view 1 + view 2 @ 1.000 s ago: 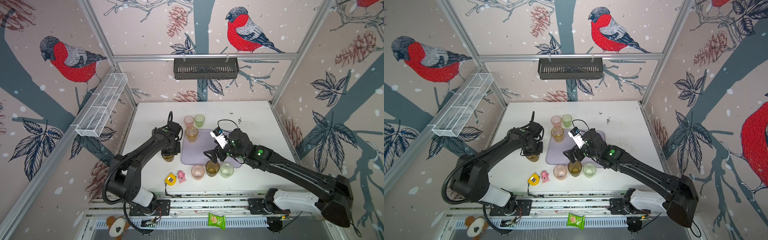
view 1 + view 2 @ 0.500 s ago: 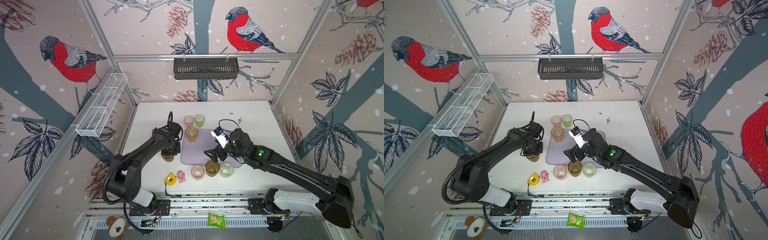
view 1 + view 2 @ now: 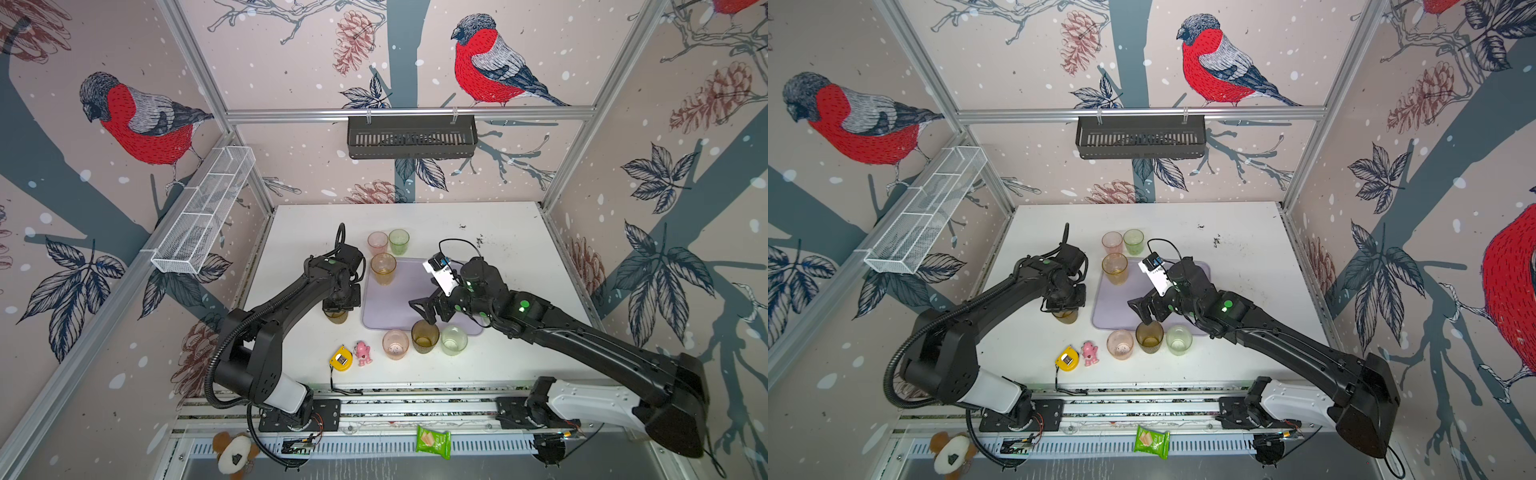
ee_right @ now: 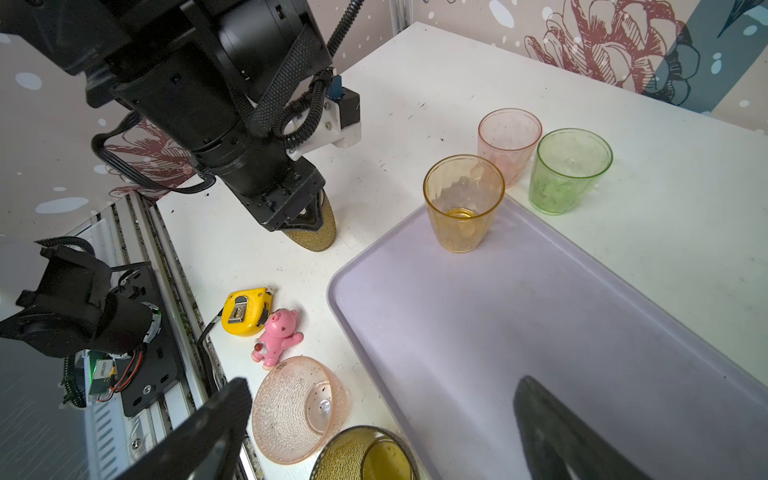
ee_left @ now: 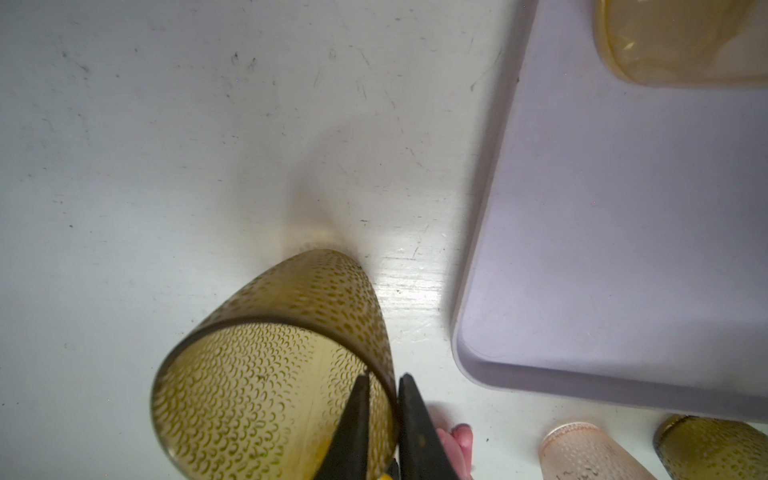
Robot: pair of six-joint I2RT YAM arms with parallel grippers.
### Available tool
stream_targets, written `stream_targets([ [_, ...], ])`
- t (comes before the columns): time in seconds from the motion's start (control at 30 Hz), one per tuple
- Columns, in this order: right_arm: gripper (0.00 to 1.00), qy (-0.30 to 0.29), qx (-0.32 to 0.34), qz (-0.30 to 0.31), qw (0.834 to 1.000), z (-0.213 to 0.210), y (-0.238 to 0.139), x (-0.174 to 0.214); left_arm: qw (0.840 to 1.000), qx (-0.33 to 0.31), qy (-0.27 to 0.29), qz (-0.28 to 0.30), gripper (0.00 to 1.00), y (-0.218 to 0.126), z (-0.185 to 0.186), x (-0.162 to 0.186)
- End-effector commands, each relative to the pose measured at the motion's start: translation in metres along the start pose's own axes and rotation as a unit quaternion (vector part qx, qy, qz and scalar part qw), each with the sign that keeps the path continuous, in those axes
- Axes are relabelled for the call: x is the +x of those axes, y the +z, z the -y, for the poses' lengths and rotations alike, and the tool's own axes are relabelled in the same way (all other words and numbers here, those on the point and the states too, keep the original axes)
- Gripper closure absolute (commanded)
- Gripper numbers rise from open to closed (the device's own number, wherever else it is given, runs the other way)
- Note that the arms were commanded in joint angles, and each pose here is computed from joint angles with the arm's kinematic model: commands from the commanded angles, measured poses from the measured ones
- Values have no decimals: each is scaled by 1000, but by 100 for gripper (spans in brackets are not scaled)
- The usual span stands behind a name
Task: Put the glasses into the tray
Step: 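Close the left gripper on the olive textured glass rim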
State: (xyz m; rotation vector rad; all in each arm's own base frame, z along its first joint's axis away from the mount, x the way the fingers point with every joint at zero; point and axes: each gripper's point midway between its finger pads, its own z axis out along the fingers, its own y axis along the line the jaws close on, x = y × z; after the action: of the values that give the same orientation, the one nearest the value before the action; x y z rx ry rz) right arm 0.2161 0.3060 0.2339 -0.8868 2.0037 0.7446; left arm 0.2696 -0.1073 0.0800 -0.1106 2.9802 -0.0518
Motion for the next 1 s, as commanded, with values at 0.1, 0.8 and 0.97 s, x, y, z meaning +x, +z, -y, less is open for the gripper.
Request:
stream_targets([
  [0.1,1,4,10,17,1000,2,-2,-8,1000,-8,1,4,85,0,-3,-2],
  [0.8,0,4,20,26,999,4,-7,-16,1000,-9,3,6,89,-3,-4,-3],
  [0.97,1,2,23,32,999,5,-9,-23,1000,-10,2,9,90,-5,-4,-4],
])
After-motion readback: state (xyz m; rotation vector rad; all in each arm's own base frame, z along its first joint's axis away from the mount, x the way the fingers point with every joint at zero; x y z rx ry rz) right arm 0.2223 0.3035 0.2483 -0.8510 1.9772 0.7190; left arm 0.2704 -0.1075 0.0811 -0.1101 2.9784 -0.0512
